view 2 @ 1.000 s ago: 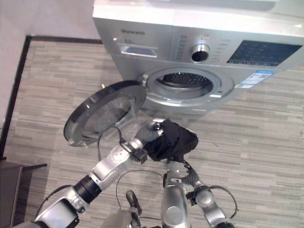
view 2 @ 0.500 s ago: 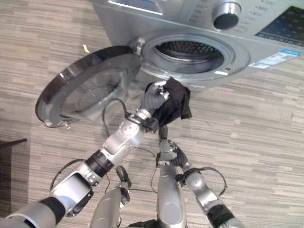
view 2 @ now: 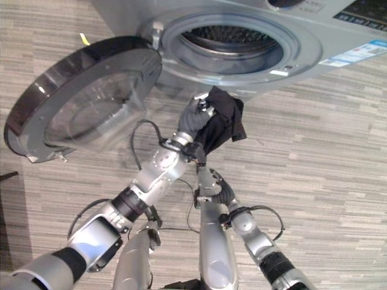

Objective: Grab the laundry basket,head to the washer,open it,put in the laundry and shut it.

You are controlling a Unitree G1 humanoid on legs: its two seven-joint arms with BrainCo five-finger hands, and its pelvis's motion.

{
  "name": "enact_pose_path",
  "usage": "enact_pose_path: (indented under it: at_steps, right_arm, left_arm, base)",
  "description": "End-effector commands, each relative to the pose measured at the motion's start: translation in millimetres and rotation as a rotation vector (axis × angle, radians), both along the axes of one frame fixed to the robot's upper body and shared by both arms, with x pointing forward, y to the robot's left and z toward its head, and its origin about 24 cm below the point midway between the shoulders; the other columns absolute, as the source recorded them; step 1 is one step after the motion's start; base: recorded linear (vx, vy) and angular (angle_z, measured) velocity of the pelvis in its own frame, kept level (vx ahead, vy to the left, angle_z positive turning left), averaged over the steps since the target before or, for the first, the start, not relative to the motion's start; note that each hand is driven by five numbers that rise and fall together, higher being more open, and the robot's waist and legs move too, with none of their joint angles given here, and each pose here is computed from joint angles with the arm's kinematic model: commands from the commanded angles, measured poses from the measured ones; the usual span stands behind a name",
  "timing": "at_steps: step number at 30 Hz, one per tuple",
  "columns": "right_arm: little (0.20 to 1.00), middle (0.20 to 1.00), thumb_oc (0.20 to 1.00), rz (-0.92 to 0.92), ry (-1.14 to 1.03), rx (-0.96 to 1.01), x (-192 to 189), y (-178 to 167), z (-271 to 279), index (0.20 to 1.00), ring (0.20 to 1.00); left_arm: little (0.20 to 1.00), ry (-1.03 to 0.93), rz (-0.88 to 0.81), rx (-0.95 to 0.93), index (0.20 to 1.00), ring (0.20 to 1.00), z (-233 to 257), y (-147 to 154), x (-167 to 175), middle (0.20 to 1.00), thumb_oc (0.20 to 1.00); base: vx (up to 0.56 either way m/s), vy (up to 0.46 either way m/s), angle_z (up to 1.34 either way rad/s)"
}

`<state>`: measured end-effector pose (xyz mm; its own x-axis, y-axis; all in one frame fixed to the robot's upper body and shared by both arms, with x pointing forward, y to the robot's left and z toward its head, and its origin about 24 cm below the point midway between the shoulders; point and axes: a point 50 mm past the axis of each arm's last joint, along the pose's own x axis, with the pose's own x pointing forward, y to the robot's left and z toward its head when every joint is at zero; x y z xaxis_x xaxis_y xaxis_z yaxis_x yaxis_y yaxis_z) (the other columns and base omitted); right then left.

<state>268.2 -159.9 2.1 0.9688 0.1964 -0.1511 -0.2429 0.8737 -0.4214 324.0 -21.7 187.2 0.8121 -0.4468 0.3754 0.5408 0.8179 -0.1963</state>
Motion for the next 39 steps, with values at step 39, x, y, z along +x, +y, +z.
enact_pose_path:
  at_steps: [39]
  right_arm:
    - [1.000,1.000,1.000,-0.090,-0.224,0.256,18,7,42,1.000,1.000]
  left_arm:
    - [0.200,-0.291,-0.056,-0.334,0.200,0.200,144,-56,-31,0.200,0.200]
  base:
    - [0.04,-0.032,-0.06]
